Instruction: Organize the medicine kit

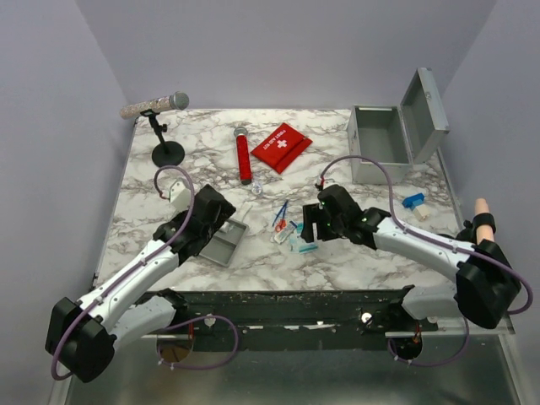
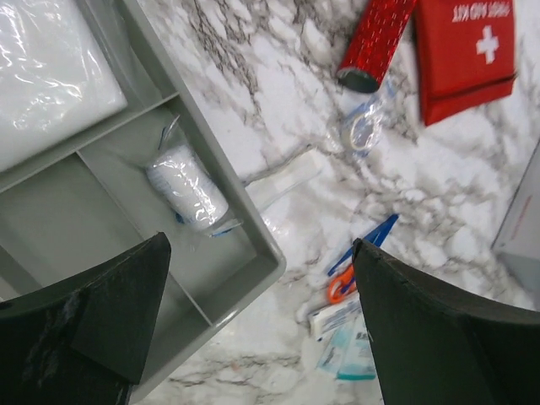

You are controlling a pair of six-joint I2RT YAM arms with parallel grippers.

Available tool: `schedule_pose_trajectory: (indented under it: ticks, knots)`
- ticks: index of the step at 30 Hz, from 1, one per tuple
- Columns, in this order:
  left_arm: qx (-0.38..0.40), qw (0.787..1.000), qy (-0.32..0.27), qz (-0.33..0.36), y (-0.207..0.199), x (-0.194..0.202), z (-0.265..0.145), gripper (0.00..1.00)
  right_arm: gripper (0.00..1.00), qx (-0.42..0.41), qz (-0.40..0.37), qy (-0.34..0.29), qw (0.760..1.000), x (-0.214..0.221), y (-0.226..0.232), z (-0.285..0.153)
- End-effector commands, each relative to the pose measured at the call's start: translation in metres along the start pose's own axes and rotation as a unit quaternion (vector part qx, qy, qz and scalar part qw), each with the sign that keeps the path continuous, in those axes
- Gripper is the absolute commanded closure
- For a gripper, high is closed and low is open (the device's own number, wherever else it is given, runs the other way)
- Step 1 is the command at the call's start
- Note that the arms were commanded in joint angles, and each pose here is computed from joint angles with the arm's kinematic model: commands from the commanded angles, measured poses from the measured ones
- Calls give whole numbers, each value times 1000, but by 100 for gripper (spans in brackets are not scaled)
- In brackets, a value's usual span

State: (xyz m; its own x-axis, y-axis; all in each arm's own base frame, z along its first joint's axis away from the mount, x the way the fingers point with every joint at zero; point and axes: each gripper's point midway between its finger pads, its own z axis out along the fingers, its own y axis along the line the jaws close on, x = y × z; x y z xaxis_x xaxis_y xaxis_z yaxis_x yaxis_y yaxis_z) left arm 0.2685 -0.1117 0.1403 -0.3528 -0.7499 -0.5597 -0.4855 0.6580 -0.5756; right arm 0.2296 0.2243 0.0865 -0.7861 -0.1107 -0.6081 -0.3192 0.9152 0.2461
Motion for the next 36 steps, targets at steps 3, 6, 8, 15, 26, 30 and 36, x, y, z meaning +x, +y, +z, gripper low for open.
schedule_pose_trajectory:
  ticks: [3, 6, 8, 15, 26, 30, 36]
  knots:
    - [78, 990, 72, 97, -13, 29, -7, 1, 23, -1, 11, -6, 1000, -27, 17, 14]
    - [133, 985, 62, 89, -23, 25, -18, 2, 24, 44, 30, -22, 998, -40, 5, 15]
    - [156, 983, 56, 84, -25, 23, -24, 2, 24, 72, 44, -28, 996, -45, -9, 13]
    - [169, 980, 58, 90, -15, 28, -27, 2, 22, 189, 103, -38, 976, -30, -76, -11]
    - [165, 979, 76, 87, -12, 41, -17, 2, 25, 128, 136, -34, 982, -17, -82, -15]
    - [166, 980, 67, 83, -13, 36, -20, 2, 20, 226, 161, -53, 959, -15, -116, -30]
    - [165, 982, 59, 68, -7, 33, -22, 2, 12, 279, 240, -57, 928, -6, -163, -41]
